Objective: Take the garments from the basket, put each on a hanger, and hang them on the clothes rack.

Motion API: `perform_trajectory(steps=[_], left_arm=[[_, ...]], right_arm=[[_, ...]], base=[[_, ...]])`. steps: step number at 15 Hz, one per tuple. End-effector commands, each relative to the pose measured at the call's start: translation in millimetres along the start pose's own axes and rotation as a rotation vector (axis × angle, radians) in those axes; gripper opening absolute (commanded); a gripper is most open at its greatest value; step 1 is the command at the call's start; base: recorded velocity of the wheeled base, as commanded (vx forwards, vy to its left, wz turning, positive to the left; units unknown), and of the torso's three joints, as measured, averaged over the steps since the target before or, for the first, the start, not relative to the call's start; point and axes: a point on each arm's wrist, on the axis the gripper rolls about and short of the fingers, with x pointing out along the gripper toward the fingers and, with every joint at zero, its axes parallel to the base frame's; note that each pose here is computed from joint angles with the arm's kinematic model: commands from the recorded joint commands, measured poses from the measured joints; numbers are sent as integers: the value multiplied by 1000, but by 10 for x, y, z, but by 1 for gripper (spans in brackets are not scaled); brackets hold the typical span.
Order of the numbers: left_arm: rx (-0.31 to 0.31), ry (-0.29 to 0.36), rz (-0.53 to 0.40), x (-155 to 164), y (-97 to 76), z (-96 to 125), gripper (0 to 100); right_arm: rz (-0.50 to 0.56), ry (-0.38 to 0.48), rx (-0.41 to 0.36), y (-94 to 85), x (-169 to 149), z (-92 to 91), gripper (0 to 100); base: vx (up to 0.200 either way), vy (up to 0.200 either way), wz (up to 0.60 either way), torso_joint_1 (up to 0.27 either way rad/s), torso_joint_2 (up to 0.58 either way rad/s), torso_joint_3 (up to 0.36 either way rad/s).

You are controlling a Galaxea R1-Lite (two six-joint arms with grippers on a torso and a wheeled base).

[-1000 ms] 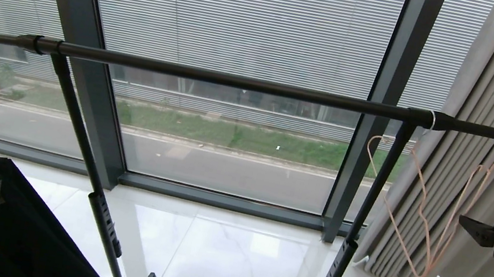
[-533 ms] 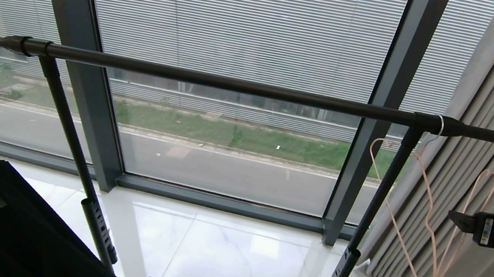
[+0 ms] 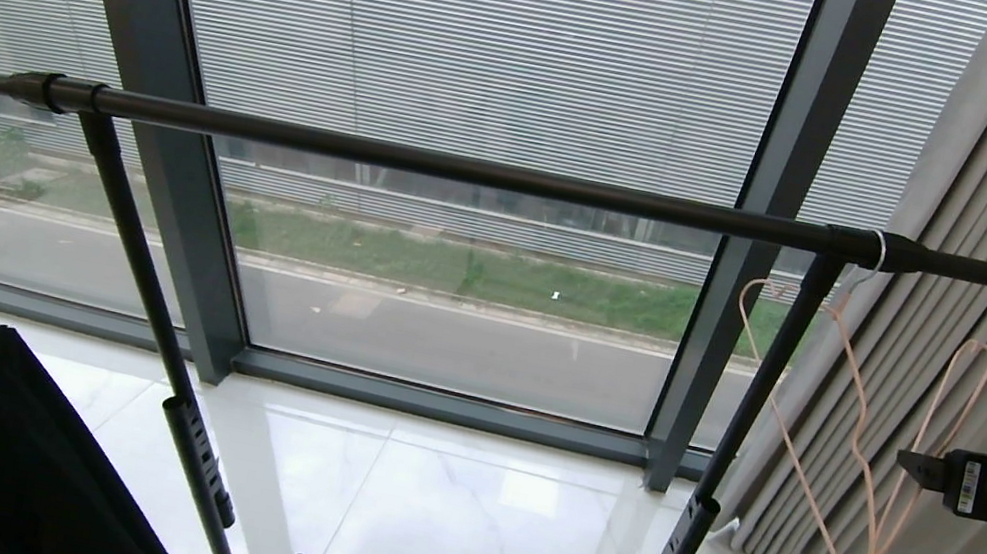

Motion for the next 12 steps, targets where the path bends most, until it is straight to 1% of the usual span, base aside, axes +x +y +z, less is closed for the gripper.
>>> perform_trajectory(steps=[1,8,12], left_arm=[[1,4,0,8,-3,-6,0],[1,3,0,-1,-1,-11,0],[0,-2,1,-12,2,-9,0]], right_arm=[[-8,-1,5,-24,-1,-1,100],[-25,0,16,-86,3,-1,100],[-26,3,16,-90,-1,-12,100]], base=[[0,0,0,0,0,0],[0,0,0,0,0,0],[0,0,0,0,0,0]])
